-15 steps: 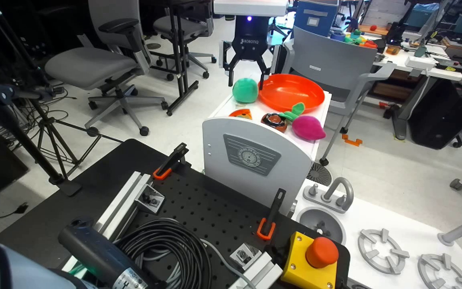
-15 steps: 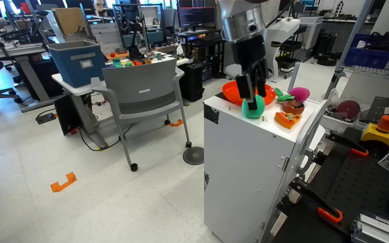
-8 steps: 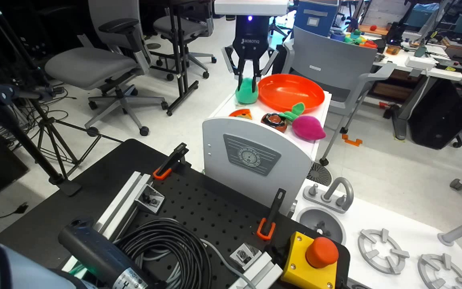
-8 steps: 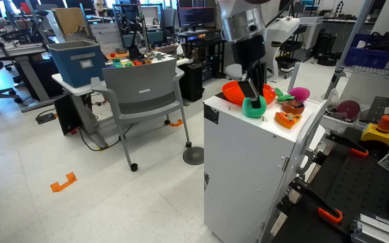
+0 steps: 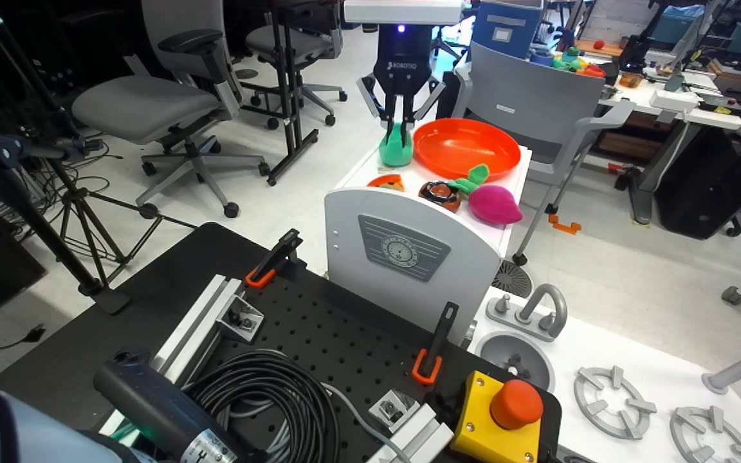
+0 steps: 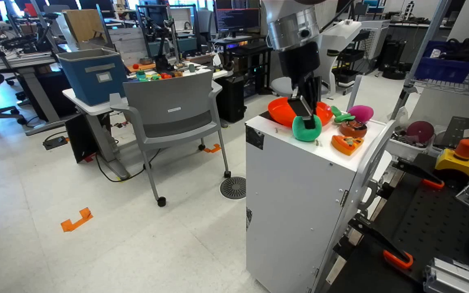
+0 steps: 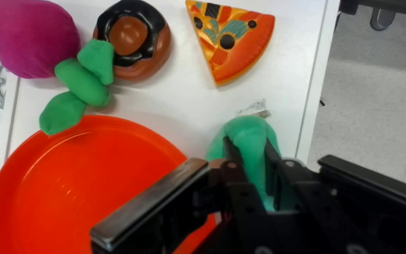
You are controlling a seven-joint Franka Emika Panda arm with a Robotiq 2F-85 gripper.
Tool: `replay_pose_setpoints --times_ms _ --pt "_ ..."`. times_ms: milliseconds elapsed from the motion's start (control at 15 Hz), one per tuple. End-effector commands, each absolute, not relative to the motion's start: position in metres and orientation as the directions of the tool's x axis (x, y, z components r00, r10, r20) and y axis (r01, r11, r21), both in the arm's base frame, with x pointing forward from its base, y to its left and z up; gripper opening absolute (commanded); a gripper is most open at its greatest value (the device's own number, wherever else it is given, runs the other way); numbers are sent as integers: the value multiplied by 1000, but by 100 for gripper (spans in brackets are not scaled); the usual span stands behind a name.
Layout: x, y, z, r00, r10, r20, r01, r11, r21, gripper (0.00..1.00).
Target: Put the green object on the orange plate
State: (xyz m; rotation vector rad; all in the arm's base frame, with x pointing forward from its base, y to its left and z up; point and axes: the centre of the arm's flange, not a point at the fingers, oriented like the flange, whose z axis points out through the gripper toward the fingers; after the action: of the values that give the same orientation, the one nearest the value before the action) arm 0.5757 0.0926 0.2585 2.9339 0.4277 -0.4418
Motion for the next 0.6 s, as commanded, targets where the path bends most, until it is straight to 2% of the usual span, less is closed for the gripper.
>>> replay_pose_setpoints --times_ms 0,533 --pt "576 96 263 917 268 -295 316 -940 126 4" --pt "573 99 273 923 285 -259 330 -932 148 4"
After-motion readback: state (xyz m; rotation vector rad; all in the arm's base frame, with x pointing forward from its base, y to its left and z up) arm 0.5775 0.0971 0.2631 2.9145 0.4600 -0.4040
